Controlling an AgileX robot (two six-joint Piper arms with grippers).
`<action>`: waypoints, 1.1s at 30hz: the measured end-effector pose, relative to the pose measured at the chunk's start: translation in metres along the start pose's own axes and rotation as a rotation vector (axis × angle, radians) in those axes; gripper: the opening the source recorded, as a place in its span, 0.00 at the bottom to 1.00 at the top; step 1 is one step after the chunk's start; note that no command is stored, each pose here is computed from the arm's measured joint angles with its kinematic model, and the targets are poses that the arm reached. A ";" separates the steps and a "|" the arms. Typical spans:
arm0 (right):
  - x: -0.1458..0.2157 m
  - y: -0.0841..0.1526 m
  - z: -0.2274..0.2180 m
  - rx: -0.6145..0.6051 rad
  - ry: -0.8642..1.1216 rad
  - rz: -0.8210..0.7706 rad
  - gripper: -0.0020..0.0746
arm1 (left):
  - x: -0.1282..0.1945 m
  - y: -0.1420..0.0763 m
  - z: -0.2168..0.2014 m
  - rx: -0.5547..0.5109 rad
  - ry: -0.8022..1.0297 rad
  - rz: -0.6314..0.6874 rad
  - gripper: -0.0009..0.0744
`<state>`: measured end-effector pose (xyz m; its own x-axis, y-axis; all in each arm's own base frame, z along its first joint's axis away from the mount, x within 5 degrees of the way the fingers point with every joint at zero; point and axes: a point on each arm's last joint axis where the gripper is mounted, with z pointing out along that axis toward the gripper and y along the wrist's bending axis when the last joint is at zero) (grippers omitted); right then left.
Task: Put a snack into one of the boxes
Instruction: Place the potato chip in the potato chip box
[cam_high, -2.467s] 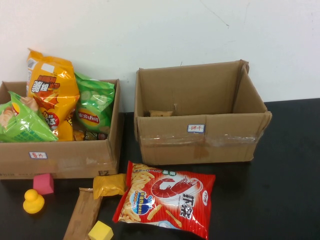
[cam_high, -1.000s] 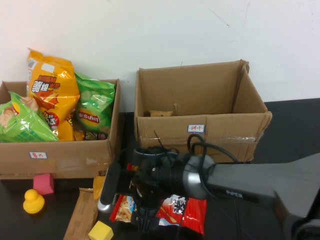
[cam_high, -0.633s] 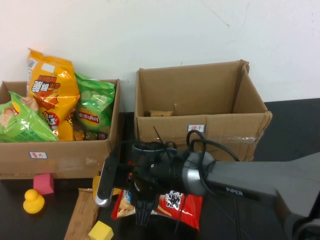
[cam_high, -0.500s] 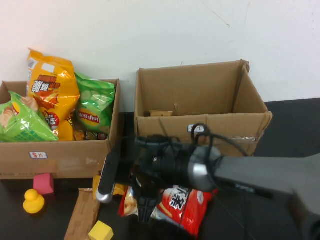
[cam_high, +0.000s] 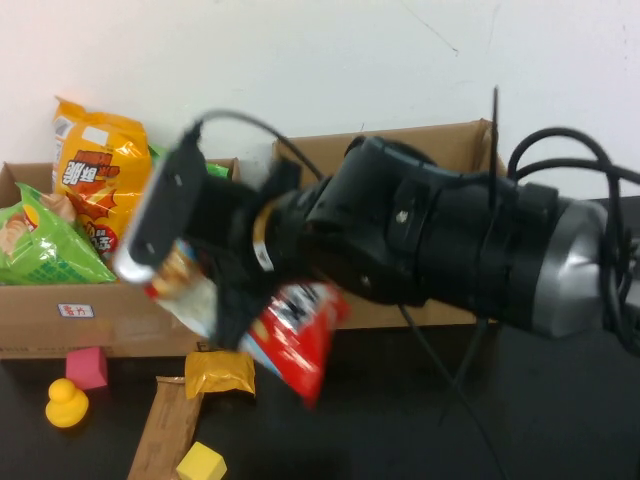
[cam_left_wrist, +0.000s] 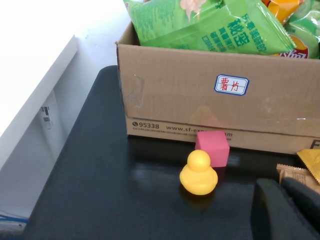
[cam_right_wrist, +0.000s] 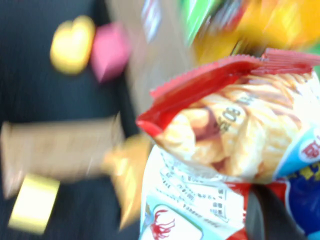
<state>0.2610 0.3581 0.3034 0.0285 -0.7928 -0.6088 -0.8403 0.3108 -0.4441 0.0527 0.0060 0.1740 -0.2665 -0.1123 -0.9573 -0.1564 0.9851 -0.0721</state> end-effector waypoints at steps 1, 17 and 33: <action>-0.006 -0.003 -0.002 0.016 -0.046 0.003 0.12 | 0.000 0.000 0.000 0.000 0.000 0.000 0.01; -0.068 -0.056 0.052 0.247 -0.566 0.068 0.12 | 0.000 0.000 0.000 0.000 0.000 0.000 0.01; 0.023 -0.052 0.188 0.206 -0.517 0.257 0.09 | 0.000 0.000 0.000 0.000 0.000 0.000 0.01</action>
<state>0.4069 0.4220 0.1885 0.1408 -0.3379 -0.9306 -0.7344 0.5947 -0.3271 0.0527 0.0060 0.1740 -0.2665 -0.1123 -0.9573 -0.1564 0.9851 -0.0721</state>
